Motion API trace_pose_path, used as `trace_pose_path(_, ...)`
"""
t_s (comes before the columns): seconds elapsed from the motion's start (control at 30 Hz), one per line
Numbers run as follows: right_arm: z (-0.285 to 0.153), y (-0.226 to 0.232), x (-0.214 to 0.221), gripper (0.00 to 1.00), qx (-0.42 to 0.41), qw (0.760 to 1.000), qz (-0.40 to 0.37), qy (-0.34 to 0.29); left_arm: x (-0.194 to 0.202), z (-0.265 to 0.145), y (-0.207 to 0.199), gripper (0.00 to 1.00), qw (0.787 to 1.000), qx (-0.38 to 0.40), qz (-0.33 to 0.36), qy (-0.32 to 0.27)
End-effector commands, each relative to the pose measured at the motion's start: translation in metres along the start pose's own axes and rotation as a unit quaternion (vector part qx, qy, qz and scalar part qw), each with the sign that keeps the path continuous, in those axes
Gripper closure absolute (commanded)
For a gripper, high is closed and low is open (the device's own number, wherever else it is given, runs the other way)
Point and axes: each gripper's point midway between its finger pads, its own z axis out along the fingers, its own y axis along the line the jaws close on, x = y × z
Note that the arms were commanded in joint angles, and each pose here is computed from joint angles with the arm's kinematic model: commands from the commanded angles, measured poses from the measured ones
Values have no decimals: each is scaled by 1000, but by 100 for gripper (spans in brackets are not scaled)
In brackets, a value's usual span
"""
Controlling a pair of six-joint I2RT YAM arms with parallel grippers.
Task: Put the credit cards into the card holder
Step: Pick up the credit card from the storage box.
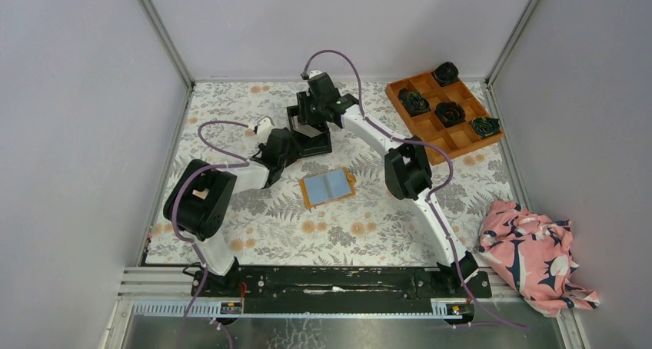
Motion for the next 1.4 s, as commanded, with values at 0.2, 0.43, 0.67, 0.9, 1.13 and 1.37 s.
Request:
trace_pose_path(0.2, -1, 9, -3, 58, -12, 1000, -5, -2, -11, 10, -12, 36, 1000, 18, 4, -13)
trace_pose_path(0.43, -18, 23, -18, 62, -34, 999, -4, -19, -9, 11, -11, 36, 1000, 17, 4, -10)
trace_pose_path(0.67, -30, 34, -25, 63, -43, 999, -7, -28, -8, 11, -11, 37, 1000, 17, 5, -9)
trace_pose_path(0.9, -34, 42, -26, 62, -51, 998, -9, -30, -9, 12, -11, 37, 1000, 16, 5, -10)
trace_pose_path(1.13, -36, 43, -27, 65, -52, 998, -9, -30, -7, 12, -9, 38, 1000, 14, 6, -8)
trace_pose_path(1.37, -46, 40, -30, 72, -28, 998, -28, -41, -6, 11, -8, 38, 1000, 15, 5, -9)
